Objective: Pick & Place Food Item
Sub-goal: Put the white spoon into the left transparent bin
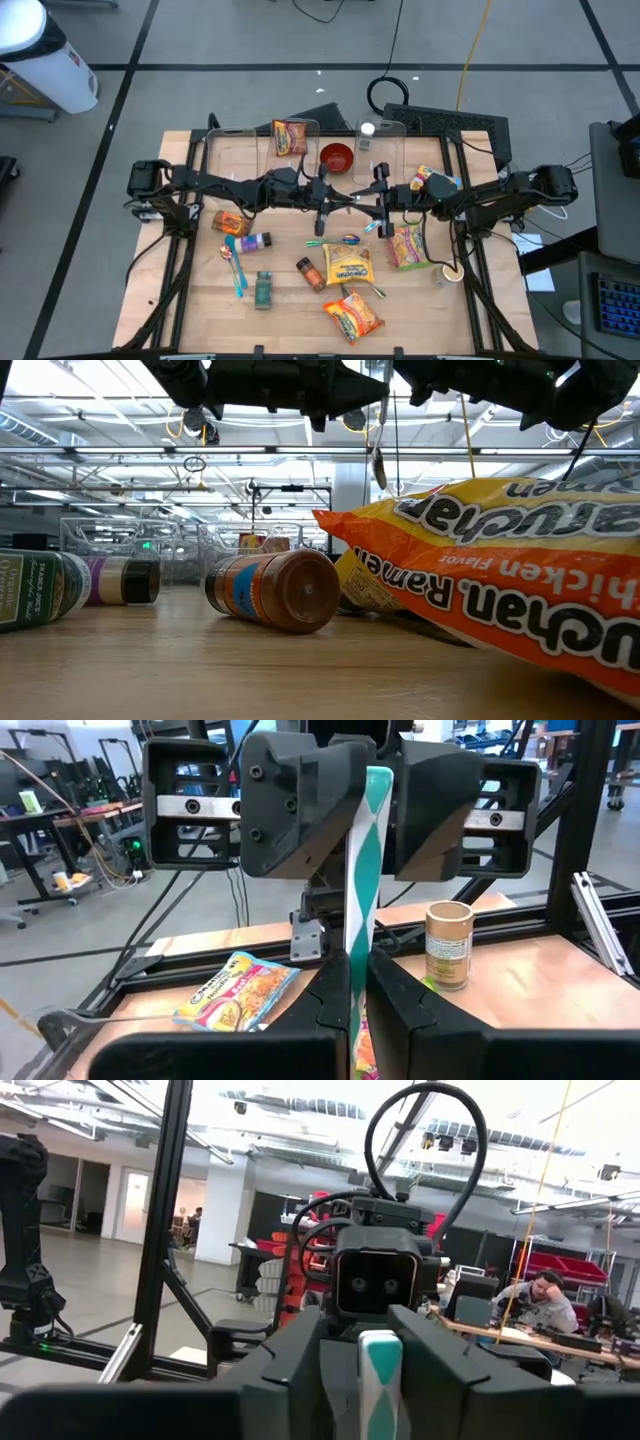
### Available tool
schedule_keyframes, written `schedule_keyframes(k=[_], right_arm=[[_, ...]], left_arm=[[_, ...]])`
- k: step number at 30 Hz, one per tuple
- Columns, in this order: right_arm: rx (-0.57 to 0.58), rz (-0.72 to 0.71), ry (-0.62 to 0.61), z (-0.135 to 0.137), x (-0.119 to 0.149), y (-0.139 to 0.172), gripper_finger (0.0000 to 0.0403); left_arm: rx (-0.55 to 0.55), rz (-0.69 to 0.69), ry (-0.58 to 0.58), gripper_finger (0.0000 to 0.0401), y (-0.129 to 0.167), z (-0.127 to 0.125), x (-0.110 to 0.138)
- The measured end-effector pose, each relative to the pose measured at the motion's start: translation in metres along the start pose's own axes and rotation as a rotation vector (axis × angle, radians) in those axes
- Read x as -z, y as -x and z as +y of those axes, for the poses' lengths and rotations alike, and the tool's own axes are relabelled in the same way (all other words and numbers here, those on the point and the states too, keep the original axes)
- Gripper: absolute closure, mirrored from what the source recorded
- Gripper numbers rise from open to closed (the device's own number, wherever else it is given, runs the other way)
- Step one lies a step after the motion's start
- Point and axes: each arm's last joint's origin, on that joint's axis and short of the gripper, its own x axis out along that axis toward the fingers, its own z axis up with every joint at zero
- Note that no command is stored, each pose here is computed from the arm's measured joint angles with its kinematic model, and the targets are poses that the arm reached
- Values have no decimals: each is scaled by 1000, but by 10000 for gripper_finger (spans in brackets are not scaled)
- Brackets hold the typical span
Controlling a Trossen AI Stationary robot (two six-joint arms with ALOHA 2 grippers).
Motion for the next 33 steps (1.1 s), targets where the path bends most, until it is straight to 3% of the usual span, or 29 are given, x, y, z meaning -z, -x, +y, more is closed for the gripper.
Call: schedule_keyframes(k=[7,13,19,27,33], right_arm=[[2,-22,15,-1,-6,2,220],[7,-38,46,-1,-14,5,190],[3,12,66,-2,-17,8,187],[8,44,79,-2,-15,9,196],[120,119,78,-6,-9,9,197]], left_arm=[[-2,-3,-4,391,0,0,0],[-1,-6,-16,391,1,0,-2],[-19,-11,-74,391,15,2,-22],[-40,14,-108,391,59,4,-67],[-13,59,-116,391,90,-4,-87]])
